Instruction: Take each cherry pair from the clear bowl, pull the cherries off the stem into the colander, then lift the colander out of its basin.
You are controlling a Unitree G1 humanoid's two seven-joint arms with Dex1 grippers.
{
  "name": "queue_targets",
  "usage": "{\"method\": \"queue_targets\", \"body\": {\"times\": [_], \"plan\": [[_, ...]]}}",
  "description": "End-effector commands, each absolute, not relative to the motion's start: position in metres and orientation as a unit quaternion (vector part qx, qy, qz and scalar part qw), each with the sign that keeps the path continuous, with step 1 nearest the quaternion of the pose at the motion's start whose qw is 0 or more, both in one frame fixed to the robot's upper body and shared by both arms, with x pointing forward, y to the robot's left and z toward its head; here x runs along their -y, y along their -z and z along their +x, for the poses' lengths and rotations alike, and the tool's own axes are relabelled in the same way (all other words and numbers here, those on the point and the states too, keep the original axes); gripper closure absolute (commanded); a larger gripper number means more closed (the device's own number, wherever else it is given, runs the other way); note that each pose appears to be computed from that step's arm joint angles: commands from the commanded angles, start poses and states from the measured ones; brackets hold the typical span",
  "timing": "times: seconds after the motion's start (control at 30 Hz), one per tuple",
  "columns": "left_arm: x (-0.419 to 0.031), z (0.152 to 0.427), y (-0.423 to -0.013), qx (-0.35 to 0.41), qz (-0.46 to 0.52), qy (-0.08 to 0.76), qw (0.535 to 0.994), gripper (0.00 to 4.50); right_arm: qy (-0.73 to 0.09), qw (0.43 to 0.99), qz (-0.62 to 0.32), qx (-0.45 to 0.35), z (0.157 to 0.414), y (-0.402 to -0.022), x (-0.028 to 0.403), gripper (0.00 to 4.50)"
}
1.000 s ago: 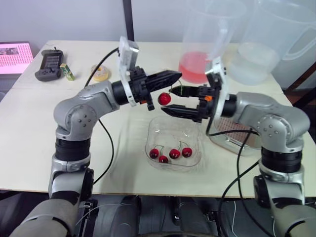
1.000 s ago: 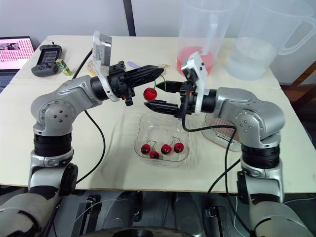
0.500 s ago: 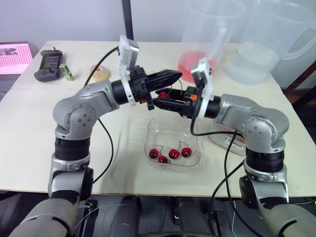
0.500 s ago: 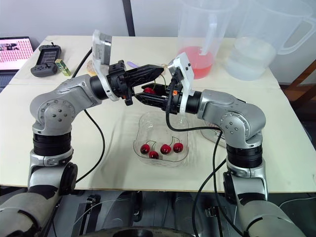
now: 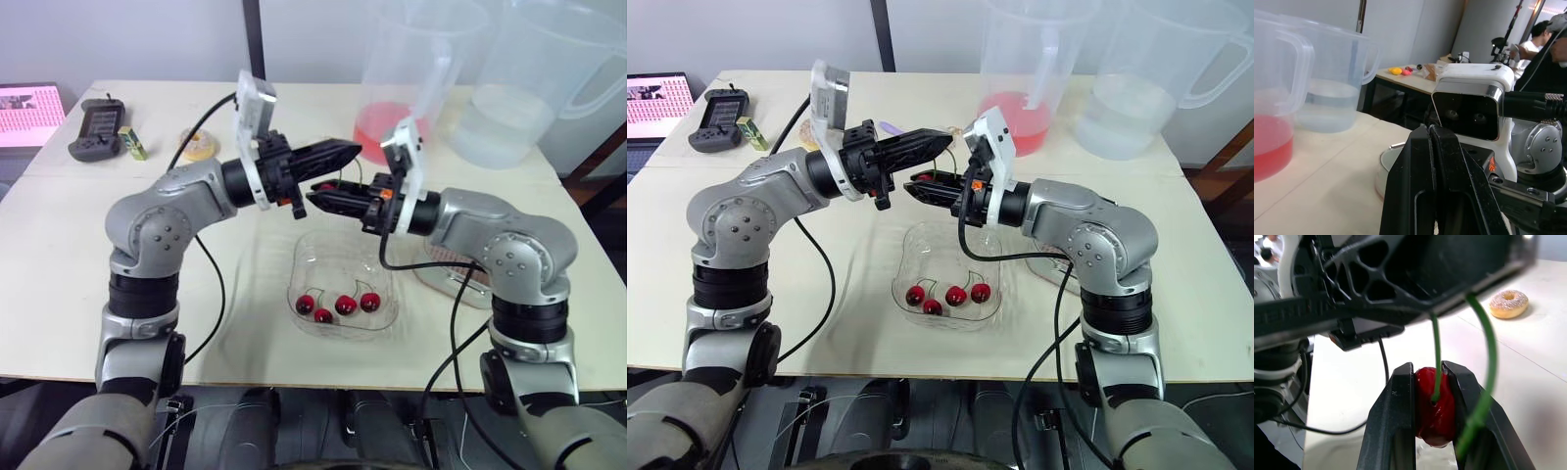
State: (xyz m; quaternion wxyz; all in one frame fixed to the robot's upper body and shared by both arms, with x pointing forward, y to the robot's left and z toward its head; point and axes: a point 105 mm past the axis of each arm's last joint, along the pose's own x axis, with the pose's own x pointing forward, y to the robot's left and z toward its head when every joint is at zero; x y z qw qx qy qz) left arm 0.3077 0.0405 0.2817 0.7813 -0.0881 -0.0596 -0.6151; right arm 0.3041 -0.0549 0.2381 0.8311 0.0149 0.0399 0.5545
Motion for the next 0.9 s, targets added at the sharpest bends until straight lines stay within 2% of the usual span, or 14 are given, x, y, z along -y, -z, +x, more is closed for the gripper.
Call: {"method": "queue_targets", "body": {"times": [0.03,0.23,0.37,0.6,0.73,0.9], "plan": [[-0.037,0.302,-0.296,0.087,-0.079,0.624,0.772,4.50,-0.571,0.815,-0.042,-0.083,0.291,-0.218,0.054,4.09],[-0.034,0.299,-0.298,0.090,-0.089,0.628,0.768,4.50,-0.557,0.809,-0.098,-0.159,0.286,-0.180,0.064,4.09],[-0.039,0.302,-0.294,0.090,-0.101,0.615,0.777,4.50,-0.553,0.809,-0.111,-0.167,0.282,-0.186,0.076,4.09],[-0.049,0.307,-0.290,0.094,-0.105,0.597,0.789,4.50,-0.544,0.818,-0.129,-0.134,0.279,-0.233,0.104,4.09],[-0.063,0.312,-0.285,0.088,-0.102,0.579,0.804,4.50,-0.511,0.832,-0.182,-0.115,0.277,-0.286,0.143,4.09],[-0.073,0.313,-0.281,0.083,-0.090,0.572,0.811,4.50,-0.449,0.828,-0.278,-0.187,0.277,-0.283,0.200,4.09]]}}
